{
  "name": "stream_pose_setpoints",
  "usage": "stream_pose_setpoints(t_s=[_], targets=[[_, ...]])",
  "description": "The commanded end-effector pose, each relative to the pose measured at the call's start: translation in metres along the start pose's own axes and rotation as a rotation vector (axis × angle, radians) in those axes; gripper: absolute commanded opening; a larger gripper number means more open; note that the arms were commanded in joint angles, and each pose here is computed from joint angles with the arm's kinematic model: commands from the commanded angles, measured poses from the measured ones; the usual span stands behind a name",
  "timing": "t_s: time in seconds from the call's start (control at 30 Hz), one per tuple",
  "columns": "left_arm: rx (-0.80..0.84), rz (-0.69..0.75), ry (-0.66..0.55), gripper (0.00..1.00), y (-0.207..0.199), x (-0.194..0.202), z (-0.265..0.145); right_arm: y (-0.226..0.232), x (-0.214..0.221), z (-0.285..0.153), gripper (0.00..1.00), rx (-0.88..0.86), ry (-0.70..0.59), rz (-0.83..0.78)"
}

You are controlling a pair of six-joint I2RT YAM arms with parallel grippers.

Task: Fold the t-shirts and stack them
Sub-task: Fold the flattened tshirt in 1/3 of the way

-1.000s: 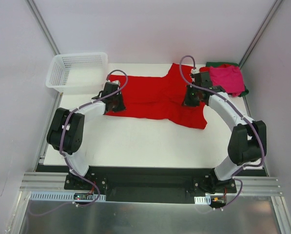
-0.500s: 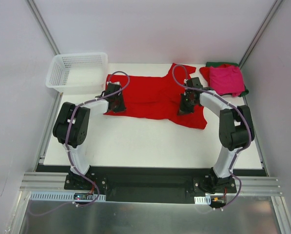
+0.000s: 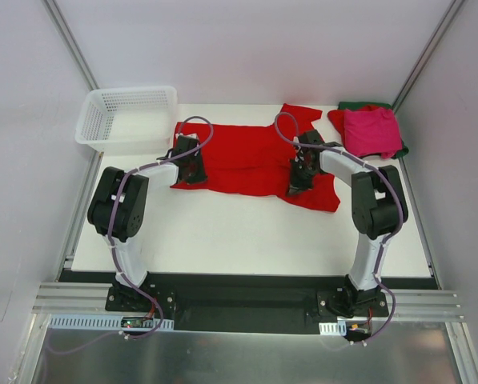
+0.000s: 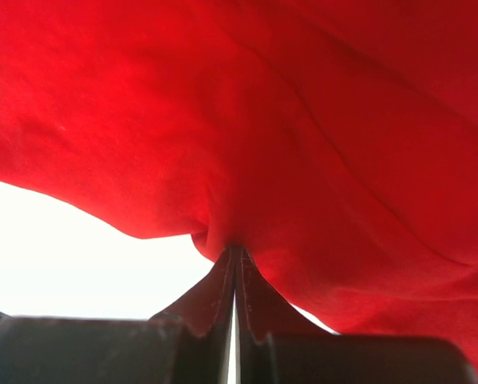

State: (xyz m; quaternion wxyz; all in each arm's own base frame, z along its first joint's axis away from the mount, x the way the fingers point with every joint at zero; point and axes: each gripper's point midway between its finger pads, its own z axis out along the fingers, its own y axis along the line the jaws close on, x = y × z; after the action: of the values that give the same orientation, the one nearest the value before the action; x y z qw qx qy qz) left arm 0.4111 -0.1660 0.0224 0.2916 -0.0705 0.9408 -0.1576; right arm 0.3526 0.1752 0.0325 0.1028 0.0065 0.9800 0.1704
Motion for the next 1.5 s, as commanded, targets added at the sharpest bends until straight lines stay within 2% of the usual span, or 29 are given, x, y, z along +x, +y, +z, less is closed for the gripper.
stream_pose_setpoints(t_s=[0.0, 0.13, 0.27, 0.47, 0.63, 0.77, 0.97, 1.17, 1.47], targets=[[0.004, 0.003, 0.03, 0.0, 0.002, 0.012, -0.003, 0.011, 0.004, -0.004, 0.01, -0.033, 0.033, -0.032], [0.072, 0.018, 0.004, 0.0, -0.015, 0.004, -0.021, 0.017, 0.004, -0.014, 0.01, -0.047, 0.014, -0.047], [0.171, 0.046, -0.058, 0.0, -0.042, -0.01, -0.057, 0.028, -0.002, -0.038, 0.01, -0.071, -0.033, -0.068], [0.222, 0.065, -0.143, 0.0, -0.056, -0.026, -0.093, 0.037, -0.016, -0.067, 0.01, -0.07, -0.11, -0.099], [0.147, 0.096, -0.159, 0.0, -0.044, -0.033, -0.077, 0.026, -0.033, -0.054, 0.01, -0.012, -0.149, -0.103], [0.106, 0.095, -0.139, 0.0, -0.037, -0.033, -0.05, 0.014, -0.046, -0.032, 0.01, 0.036, -0.172, -0.101], [0.064, 0.106, -0.113, 0.0, -0.029, -0.032, -0.021, 0.006, -0.07, -0.021, 0.01, 0.094, -0.218, -0.101], [0.041, 0.12, -0.092, 0.0, -0.023, -0.028, -0.007, 0.001, -0.064, -0.007, 0.01, 0.094, -0.166, -0.099], [0.023, 0.116, -0.048, 0.0, -0.014, -0.01, -0.004, 0.011, -0.029, 0.009, 0.01, -0.014, -0.024, -0.095]])
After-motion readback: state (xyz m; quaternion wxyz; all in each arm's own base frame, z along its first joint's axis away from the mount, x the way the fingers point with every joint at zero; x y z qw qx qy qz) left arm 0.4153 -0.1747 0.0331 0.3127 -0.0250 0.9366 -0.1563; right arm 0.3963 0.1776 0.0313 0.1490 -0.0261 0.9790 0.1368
